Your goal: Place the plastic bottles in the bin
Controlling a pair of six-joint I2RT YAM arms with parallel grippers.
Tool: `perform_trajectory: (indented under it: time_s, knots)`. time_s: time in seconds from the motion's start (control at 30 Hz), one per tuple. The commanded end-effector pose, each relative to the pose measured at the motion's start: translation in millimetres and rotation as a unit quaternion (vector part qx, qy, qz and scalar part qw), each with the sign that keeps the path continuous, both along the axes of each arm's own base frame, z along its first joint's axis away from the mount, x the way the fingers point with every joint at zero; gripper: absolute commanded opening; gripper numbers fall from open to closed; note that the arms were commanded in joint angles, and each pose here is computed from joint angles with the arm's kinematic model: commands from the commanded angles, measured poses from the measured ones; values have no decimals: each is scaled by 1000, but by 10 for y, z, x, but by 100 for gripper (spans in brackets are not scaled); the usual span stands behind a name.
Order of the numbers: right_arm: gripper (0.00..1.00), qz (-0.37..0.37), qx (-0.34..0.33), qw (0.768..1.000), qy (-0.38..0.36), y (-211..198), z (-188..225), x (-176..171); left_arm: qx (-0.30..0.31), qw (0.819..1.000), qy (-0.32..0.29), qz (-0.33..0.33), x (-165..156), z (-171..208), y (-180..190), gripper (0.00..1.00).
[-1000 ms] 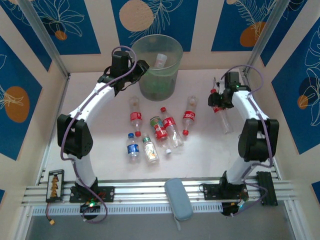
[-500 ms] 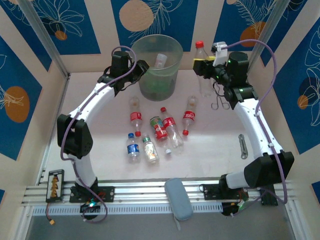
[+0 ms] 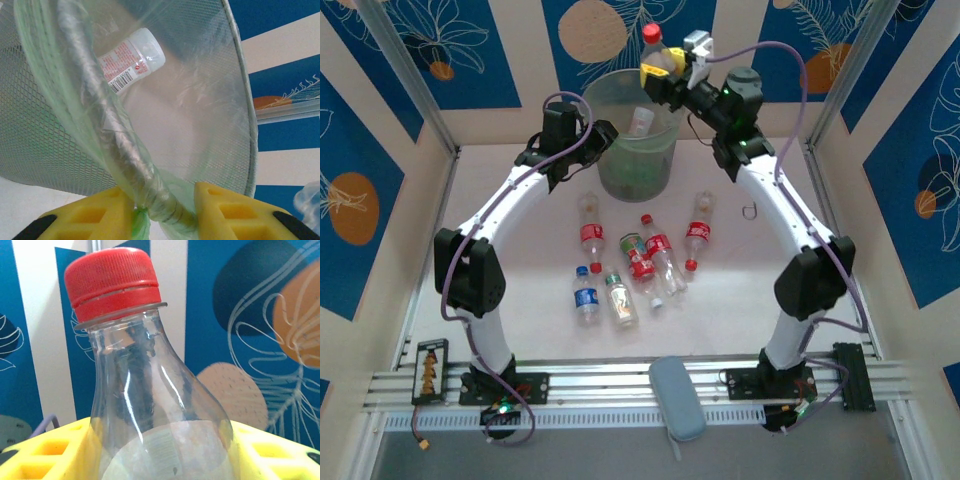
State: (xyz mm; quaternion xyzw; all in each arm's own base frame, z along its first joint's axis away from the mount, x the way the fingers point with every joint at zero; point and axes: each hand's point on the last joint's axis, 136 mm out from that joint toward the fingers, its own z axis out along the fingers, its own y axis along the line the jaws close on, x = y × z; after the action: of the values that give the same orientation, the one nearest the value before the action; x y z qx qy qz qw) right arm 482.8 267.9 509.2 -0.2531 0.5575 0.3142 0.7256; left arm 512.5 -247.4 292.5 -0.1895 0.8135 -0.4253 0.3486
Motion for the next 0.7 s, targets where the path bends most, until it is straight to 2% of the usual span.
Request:
perform_trajectory:
  time_s: [0.0,0.3,0.67]
  knots:
    - [53,-8,-15,999,-27,154,20,184,11,1000,8,-3,5,-80,51,36]
    - [53,-20,-63,997,45,360,-752,730,3,1000,9,-5,12,-98,51,36]
    - [55,-3,-95,988,120,548,-1458,948,-5,1000,9,0,30,-108,68,35]
